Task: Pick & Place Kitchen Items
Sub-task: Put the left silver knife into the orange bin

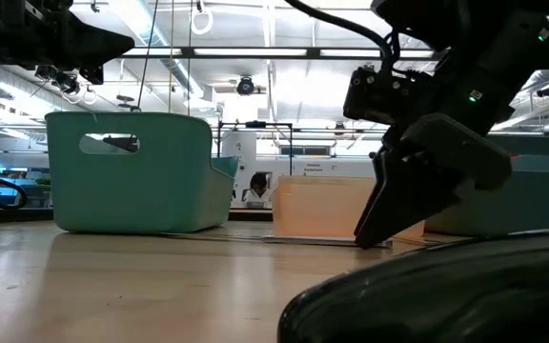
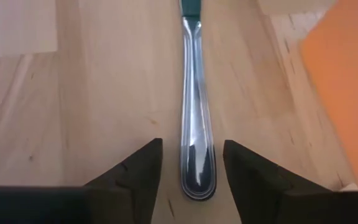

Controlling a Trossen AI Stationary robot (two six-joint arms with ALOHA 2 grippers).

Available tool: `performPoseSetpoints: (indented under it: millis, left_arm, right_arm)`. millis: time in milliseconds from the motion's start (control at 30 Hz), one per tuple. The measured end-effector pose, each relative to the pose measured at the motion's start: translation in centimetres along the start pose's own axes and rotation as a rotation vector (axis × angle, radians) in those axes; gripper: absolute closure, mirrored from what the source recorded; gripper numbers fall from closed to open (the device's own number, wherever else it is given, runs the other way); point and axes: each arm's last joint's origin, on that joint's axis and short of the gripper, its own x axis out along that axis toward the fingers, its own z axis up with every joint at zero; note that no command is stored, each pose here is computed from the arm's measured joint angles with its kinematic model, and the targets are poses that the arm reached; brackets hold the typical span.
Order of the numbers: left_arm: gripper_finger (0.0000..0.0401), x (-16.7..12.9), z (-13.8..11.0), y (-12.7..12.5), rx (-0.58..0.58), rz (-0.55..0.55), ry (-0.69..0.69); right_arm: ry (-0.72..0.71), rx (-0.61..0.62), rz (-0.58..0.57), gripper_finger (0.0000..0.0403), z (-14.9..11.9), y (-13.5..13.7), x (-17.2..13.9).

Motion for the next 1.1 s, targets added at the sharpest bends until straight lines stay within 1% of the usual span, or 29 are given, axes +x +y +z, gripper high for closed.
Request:
performPoseSetpoints:
  millis: [333,433,533,667,833,1000,1100]
  left_arm:
    - [0.0385,0.0,0.0,0.0,-0.012,-0.001,-0.001]
    - [0.0385,0.0,0.1,0.0,-0.013,0.0,-0.01]
    - [0.0385,0.0,0.3,0.0,-0.022,-0.016,-0.028]
    - [0.0385,0.0,0.7,-0.3,-0.023,-0.115,-0.076]
    - [0.0386,-0.1,1.1,-0.4,-0.056,-0.158,-0.114]
    - [0.0386,0.3,0.8,-0.7,-0.115,-0.227,-0.076]
    - [0.0386,0.8,0.6,-1.3,-0.132,-0.288,-0.053]
  right_arm:
    - [0.033,-0.021,0.048,0.0303,0.0,0.0,0.0]
    - [0.049,-0.026,0.059,0.0319,-0.1,-0.1,0.0]
    - [0.069,-0.028,0.086,0.0322,-0.3,0.1,0.0]
    - [0.082,-0.039,0.122,0.0313,-0.6,0.6,-0.3]
    - [0.083,-0.052,0.148,0.0315,-1.0,1.5,-0.6]
    - [0.084,-0.053,0.162,0.0317,-1.4,2.2,-0.9]
    - [0.08,-0.053,0.154,0.0317,-1.6,2.5,-1.1]
